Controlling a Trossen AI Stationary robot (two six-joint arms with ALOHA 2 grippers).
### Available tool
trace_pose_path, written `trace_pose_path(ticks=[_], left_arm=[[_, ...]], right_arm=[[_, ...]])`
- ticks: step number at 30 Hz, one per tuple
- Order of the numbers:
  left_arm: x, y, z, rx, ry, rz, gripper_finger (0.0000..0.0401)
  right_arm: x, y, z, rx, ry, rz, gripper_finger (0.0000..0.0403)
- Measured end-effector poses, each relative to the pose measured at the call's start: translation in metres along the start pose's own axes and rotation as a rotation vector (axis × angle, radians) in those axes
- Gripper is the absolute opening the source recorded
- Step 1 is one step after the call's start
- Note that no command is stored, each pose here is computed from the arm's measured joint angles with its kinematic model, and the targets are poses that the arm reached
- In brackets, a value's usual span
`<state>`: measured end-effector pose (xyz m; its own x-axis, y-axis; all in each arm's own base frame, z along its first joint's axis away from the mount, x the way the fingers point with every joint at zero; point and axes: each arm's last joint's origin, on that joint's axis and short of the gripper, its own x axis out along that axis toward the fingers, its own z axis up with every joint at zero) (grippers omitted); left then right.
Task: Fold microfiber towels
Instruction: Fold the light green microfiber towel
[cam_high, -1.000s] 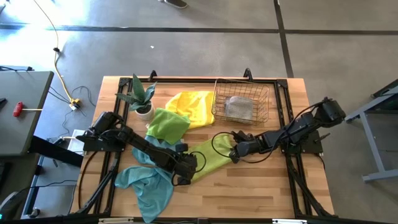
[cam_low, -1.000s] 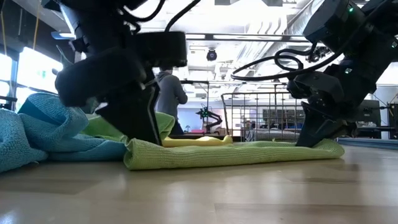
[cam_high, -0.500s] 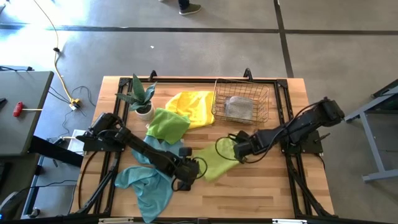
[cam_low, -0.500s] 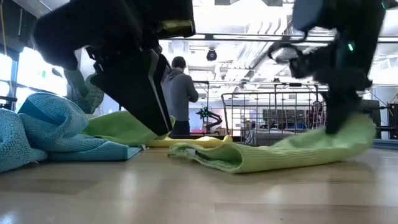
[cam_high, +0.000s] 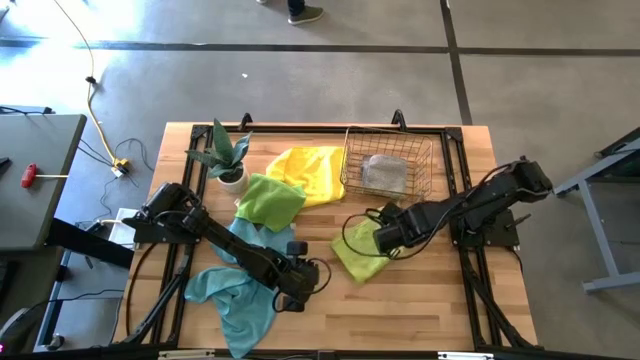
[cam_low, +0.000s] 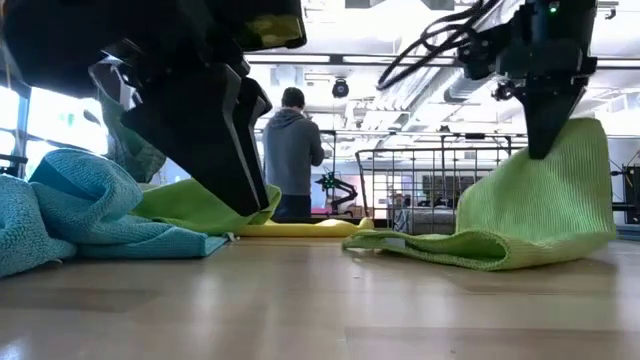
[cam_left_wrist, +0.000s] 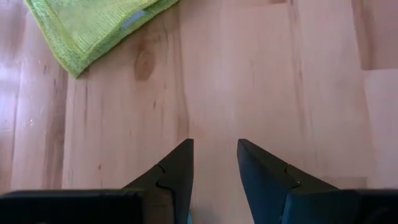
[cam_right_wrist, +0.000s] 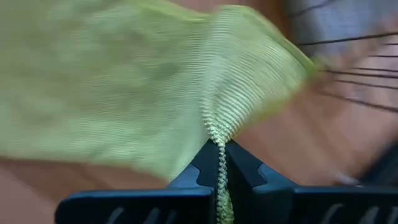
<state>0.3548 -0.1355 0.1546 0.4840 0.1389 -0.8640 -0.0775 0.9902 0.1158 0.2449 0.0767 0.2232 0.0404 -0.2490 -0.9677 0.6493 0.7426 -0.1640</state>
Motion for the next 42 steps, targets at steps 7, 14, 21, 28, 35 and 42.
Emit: trace_pose_path(ticks=[7, 14, 21, 28, 35, 42], left_arm=[[-0.002, -0.005, -0.002, 0.015, -0.002, -0.006, 0.0115], [-0.004, -0.010, -0.004, 0.029, -0.004, -0.014, 0.0115], [-0.006, -0.018, -0.007, 0.049, -0.006, -0.025, 0.0115], [-0.008, -0.021, -0.006, 0.071, -0.048, 0.026, 0.0115], [-0.006, -0.018, -0.010, 0.077, -0.049, 0.076, 0.0115], [-0.002, -0.016, -0.017, 0.069, -0.031, 0.098, 0.0115]], right_arm=[[0.018, 0.044, -0.001, -0.060, 0.025, 0.086, 0.0000], [0.019, 0.082, 0.009, -0.128, 0.012, 0.104, 0.0000], [0.002, 0.098, 0.025, -0.150, -0.071, 0.121, 0.0000], [-0.015, 0.098, 0.032, -0.113, -0.144, 0.095, 0.0000], [-0.018, 0.107, 0.039, -0.078, -0.219, 0.184, 0.0000], [-0.018, 0.117, 0.047, -0.051, -0.334, 0.231, 0.0000]])
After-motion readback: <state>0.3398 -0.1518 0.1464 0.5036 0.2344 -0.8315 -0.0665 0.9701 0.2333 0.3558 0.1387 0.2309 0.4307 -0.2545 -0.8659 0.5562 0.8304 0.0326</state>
